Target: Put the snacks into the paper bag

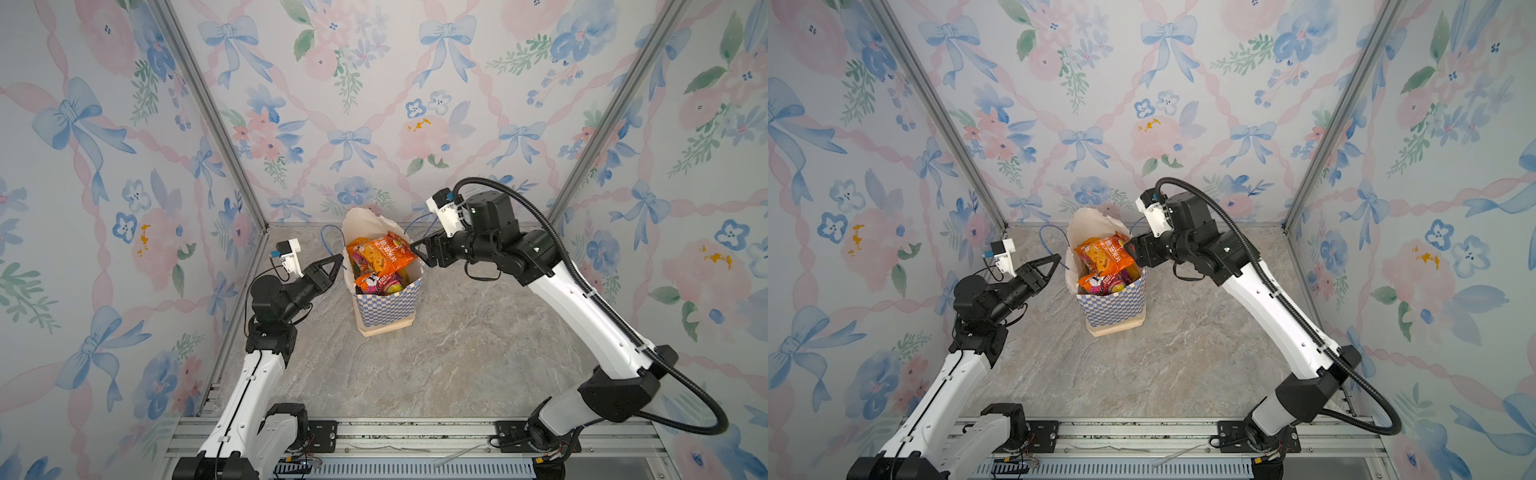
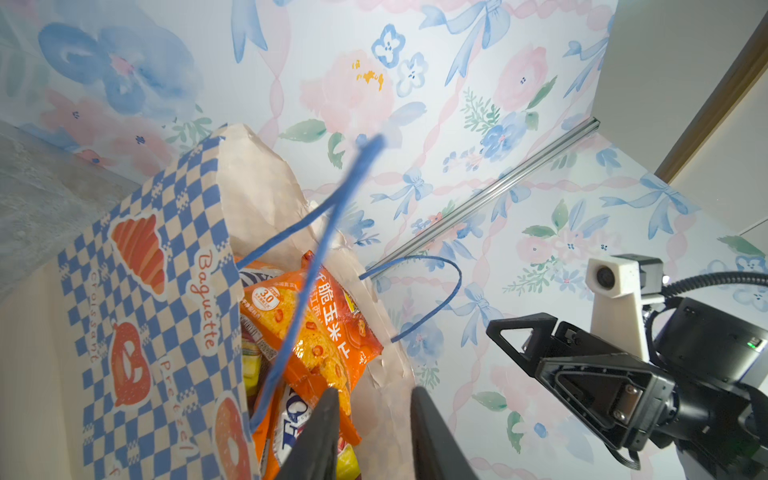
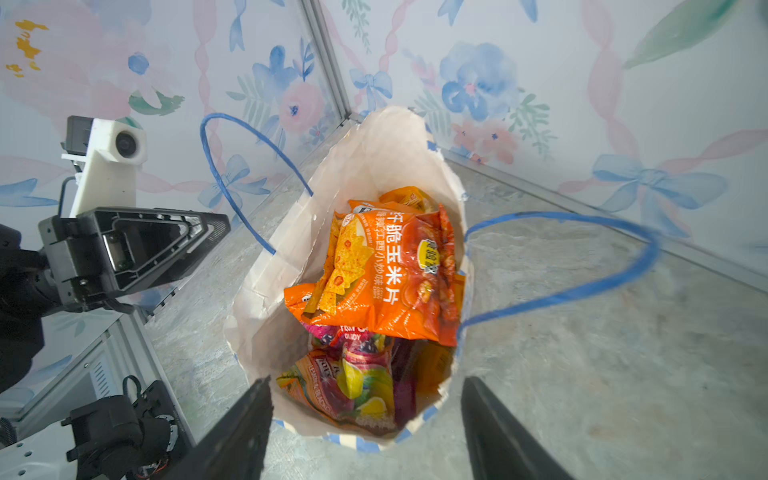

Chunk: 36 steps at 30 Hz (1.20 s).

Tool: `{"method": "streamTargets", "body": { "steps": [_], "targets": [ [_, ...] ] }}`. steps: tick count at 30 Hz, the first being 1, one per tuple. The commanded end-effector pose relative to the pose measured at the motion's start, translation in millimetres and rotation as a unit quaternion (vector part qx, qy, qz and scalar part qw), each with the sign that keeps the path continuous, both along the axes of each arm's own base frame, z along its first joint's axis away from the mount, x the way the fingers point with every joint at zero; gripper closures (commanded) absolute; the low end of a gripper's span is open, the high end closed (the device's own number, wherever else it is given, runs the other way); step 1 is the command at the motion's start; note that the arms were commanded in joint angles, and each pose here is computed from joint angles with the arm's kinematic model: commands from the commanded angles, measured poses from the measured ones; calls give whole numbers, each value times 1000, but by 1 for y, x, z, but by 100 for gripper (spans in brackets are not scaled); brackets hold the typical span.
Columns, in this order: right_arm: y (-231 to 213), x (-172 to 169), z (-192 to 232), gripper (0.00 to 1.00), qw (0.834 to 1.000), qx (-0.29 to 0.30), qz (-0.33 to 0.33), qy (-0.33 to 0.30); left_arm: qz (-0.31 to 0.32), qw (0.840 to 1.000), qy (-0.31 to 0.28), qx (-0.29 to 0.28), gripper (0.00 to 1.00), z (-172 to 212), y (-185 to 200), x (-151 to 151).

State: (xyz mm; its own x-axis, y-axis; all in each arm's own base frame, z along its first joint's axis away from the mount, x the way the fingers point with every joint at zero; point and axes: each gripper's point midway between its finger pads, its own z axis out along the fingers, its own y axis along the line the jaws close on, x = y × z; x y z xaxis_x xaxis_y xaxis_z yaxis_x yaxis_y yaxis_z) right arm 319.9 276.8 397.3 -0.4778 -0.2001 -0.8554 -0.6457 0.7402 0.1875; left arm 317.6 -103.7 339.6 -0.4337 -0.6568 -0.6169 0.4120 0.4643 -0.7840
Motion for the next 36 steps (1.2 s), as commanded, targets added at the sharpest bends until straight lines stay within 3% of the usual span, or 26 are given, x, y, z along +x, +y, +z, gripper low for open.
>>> {"method": "streamTargets", "body": {
  "steps": [1,6,10,16,17,18,26,32,36],
  "targets": [
    [-53,-11,1,27,998,-42,-48,-29,42,997,-45,54,63,30,14,-11],
    [-130,-16,-2,24,986,-60,-140,-65,122,982,-64,126,50,37,40,-17],
    [-193,-9,-19,19,964,-72,-239,-95,164,971,-71,161,43,28,55,-14],
    [-244,1,-58,17,944,-67,-313,-78,196,959,-60,193,37,3,69,-2],
    [-248,3,-65,17,942,-69,-320,-75,201,957,-63,200,31,0,71,0],
    [-253,6,-73,17,939,-71,-328,-73,209,954,-62,206,2,-6,74,2],
    [-275,29,-150,17,920,-79,-374,-87,308,926,-43,216,2,-50,115,8],
    [-291,43,-207,17,903,-87,-409,-100,336,912,-36,234,2,-78,128,13],
    [-291,55,-236,18,903,-91,-412,-84,356,899,-30,253,2,-95,136,15]
  ]
}}
